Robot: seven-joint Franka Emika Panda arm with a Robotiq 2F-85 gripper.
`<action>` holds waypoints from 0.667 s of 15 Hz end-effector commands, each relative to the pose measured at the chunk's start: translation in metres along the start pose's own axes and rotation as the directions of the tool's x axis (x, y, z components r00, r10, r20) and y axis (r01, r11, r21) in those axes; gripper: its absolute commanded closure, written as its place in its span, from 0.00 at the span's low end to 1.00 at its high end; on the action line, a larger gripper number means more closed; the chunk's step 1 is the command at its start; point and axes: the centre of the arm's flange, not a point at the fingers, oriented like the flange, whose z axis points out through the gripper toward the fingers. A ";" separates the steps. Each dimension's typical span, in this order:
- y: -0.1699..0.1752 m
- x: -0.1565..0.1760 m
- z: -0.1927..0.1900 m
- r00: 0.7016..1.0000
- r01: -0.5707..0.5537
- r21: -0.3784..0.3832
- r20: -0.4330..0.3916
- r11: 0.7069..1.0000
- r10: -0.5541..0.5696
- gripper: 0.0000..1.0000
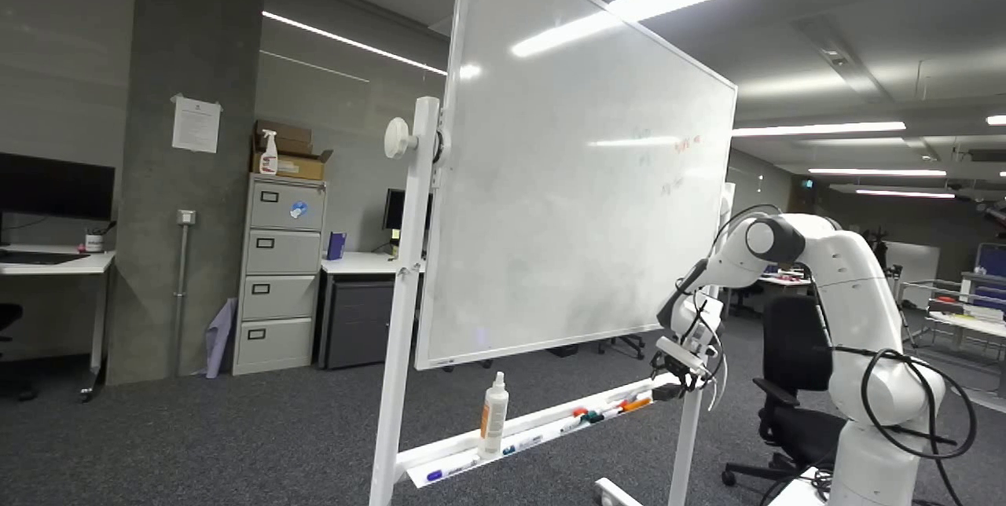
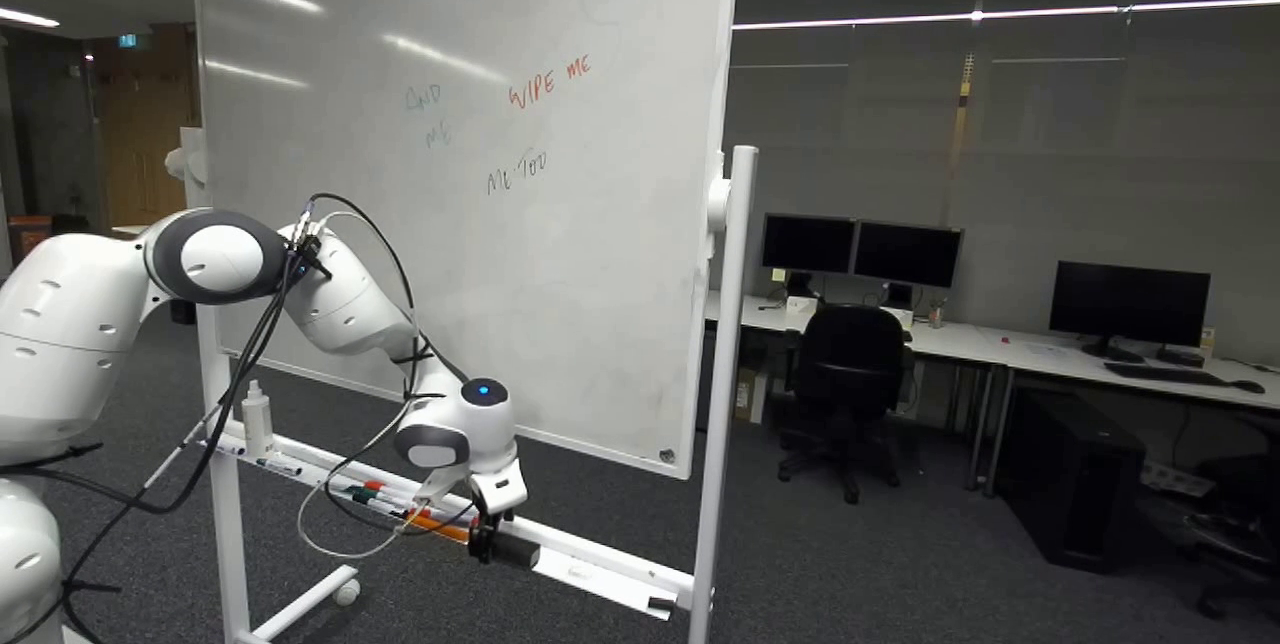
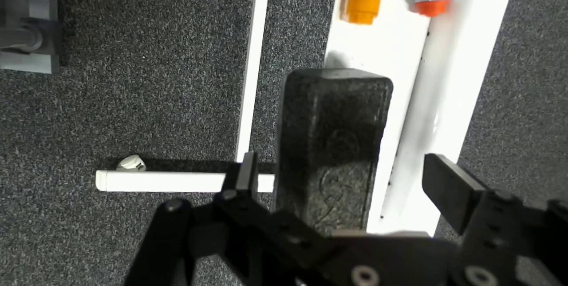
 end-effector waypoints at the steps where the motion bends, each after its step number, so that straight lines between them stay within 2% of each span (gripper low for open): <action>1: -0.005 0.007 -0.017 0.999 -0.019 0.013 0.042 1.000 0.019 0.00; 7: -0.013 0.009 -0.025 0.995 0.002 -0.083 0.098 0.997 0.006 0.00; 10: -0.014 0.012 -0.026 0.996 0.009 -0.124 0.089 0.992 0.002 0.00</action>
